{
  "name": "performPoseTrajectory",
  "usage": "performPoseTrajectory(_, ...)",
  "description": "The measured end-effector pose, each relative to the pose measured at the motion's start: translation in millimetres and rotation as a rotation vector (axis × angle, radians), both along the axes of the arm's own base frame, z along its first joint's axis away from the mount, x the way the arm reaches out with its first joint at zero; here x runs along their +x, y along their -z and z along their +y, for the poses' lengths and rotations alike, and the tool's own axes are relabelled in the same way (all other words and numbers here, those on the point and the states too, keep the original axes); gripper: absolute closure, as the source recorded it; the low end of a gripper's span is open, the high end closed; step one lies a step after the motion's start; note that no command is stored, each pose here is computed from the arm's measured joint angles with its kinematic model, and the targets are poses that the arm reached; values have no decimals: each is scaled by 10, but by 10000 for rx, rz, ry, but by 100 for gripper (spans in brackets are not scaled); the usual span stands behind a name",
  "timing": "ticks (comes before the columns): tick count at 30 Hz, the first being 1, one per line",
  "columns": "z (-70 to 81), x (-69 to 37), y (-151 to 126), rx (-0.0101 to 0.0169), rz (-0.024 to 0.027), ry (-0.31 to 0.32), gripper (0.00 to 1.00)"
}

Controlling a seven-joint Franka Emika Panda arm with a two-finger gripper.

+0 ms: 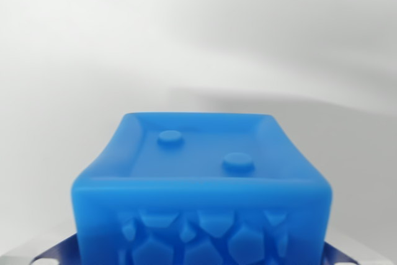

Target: Stack cube

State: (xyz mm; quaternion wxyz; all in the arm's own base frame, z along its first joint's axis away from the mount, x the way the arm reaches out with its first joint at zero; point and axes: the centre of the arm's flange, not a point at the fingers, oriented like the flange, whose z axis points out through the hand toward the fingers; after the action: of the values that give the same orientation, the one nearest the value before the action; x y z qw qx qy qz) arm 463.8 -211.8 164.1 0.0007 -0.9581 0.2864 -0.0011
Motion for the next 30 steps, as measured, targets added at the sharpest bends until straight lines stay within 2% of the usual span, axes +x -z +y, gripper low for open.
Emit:
performPoseTrajectory(6, 14, 12, -163, -2, -43, 94, 100)
performPoseTrajectory(12, 122, 49, -168, 11, 5, 295, 100)
performPoseTrajectory(18, 211, 88, -231, 6, -20, 549, 100)
performPoseTrajectory(30, 402, 159, -325, 14, -6, 1041, 100)
